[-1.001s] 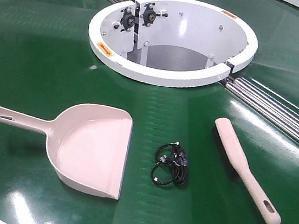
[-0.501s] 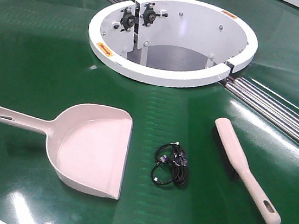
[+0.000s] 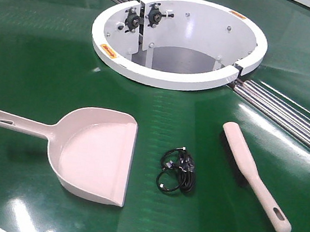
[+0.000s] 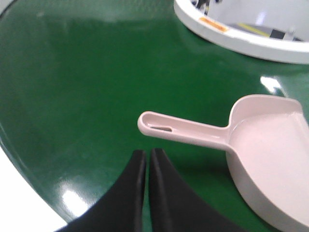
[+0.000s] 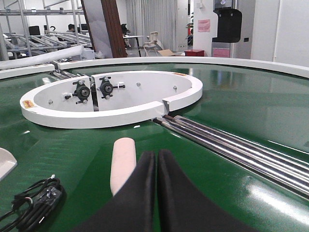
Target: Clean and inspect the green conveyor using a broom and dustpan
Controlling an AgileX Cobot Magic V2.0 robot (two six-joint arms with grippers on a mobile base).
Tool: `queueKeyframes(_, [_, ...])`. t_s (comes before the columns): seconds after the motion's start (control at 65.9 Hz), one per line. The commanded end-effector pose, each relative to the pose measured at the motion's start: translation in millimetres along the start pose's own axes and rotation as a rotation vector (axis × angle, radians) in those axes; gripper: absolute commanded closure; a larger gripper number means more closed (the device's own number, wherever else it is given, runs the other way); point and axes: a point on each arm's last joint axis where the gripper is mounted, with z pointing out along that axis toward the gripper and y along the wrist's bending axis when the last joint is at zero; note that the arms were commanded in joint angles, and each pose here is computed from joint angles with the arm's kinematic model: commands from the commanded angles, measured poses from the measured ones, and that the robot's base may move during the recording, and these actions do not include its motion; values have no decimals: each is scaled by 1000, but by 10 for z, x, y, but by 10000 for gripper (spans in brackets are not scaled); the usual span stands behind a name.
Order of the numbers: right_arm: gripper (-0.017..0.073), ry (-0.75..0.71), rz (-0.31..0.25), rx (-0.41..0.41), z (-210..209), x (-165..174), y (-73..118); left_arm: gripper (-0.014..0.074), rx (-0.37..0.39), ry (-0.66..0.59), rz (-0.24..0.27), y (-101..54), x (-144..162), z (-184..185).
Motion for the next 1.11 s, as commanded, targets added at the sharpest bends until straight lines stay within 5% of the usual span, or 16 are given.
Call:
queueKeyframes(0.0, [569, -72, -3, -2, -7, -7, 1, 598, 8, -68, -3, -9, -155, 23])
queueKeyframes(0.228, [569, -72, -3, -2, -7, -7, 1, 508, -5, -39, 29, 2, -131, 34])
queueKeyframes(0.637, [569, -72, -3, -2, -7, -7, 1, -11, 4, -33, 3, -6, -125, 34])
queueKeyframes(0.804, [569, -72, -3, -2, -7, -7, 1, -20, 33, -70, -65, -30, -169, 26])
queueKeyframes(0.88, [569, -72, -3, -2, -7, -7, 1, 4, 30, -53, -57, -26, -240, 0])
queueKeyframes(1.016, [569, -72, -3, -2, -7, -7, 1, 45, 33, 51, 8, -26, -492, 8])
queueKeyframes(1.092, [569, -72, -3, -2, -7, -7, 1, 53, 45, 112, 93, -33, -638, 51])
